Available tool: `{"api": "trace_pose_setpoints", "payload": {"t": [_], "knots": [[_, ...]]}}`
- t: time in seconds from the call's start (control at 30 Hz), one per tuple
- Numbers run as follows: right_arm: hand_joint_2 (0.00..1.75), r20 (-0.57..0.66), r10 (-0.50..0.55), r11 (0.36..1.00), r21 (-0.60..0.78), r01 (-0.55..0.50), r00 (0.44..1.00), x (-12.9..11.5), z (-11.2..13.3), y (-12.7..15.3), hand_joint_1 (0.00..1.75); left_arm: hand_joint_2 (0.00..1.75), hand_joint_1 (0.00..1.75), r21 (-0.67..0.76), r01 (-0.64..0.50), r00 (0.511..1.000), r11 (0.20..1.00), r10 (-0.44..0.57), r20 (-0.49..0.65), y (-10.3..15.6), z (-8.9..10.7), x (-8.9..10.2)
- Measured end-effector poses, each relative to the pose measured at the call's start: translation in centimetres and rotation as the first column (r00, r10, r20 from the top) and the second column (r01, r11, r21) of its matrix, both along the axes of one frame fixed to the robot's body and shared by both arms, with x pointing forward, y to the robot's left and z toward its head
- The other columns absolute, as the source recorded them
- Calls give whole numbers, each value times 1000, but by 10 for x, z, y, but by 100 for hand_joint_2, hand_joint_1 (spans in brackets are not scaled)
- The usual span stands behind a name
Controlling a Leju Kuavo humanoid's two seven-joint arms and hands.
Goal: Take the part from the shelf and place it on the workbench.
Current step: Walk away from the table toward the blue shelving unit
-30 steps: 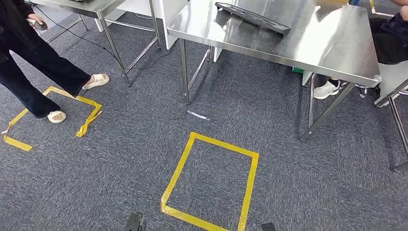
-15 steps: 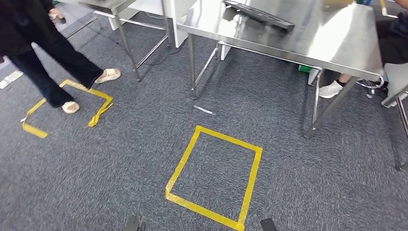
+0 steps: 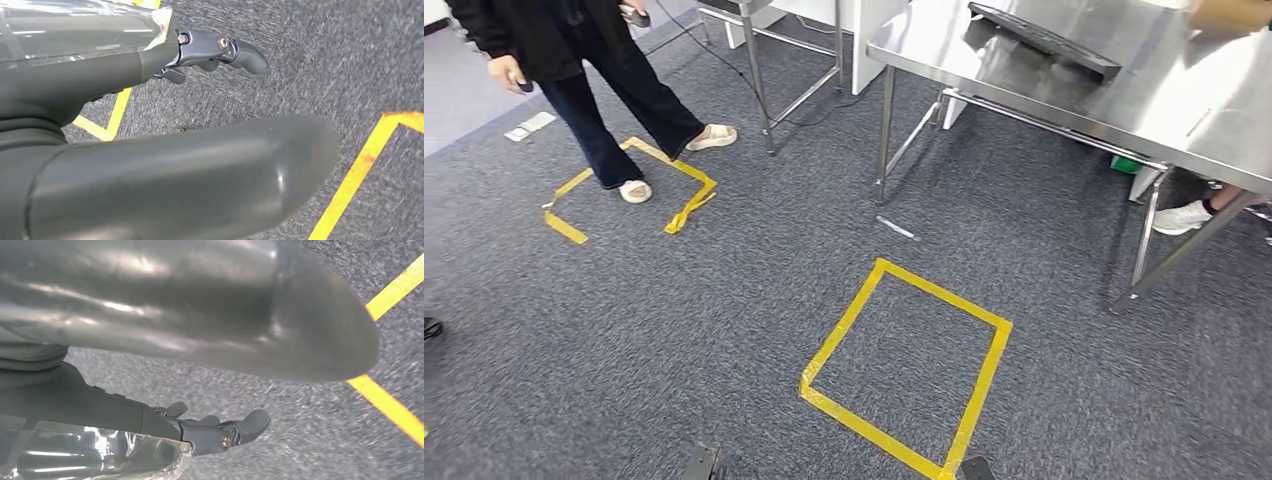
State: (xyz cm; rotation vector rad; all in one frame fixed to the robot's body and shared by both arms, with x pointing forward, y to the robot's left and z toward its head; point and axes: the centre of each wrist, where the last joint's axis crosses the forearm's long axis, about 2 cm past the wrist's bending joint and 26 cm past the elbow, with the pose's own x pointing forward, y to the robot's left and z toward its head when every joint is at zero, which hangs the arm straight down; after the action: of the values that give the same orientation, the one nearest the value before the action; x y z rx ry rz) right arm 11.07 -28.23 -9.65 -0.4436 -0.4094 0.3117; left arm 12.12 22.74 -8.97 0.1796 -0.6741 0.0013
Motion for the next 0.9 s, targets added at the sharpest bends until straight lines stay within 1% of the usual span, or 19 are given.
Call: {"api": "trace_pose_setpoints", "payload": {"t": [0.37,0.53,0.67,0.9], "knots": [[0,-1,-5,1000,1,5,1000,-3,-1,-1,0,0,0,3,4,1000,1000,-4,-4,2,0,-1],[0,2,4,1000,-4,-4,1000,-2,-1,-3,0,0,0,3,5,1000,1000,-5,6,1,1,3],[0,6,12,1000,-4,-12,1000,-1,0,-2,0,0,0,5,5,1000,1000,-5,7,2,1,4],[0,-7,17,1000,-2,-17,1000,-7,-2,-2,0,0,0,5,6,1000,1000,-6,6,2,1,3]]}}
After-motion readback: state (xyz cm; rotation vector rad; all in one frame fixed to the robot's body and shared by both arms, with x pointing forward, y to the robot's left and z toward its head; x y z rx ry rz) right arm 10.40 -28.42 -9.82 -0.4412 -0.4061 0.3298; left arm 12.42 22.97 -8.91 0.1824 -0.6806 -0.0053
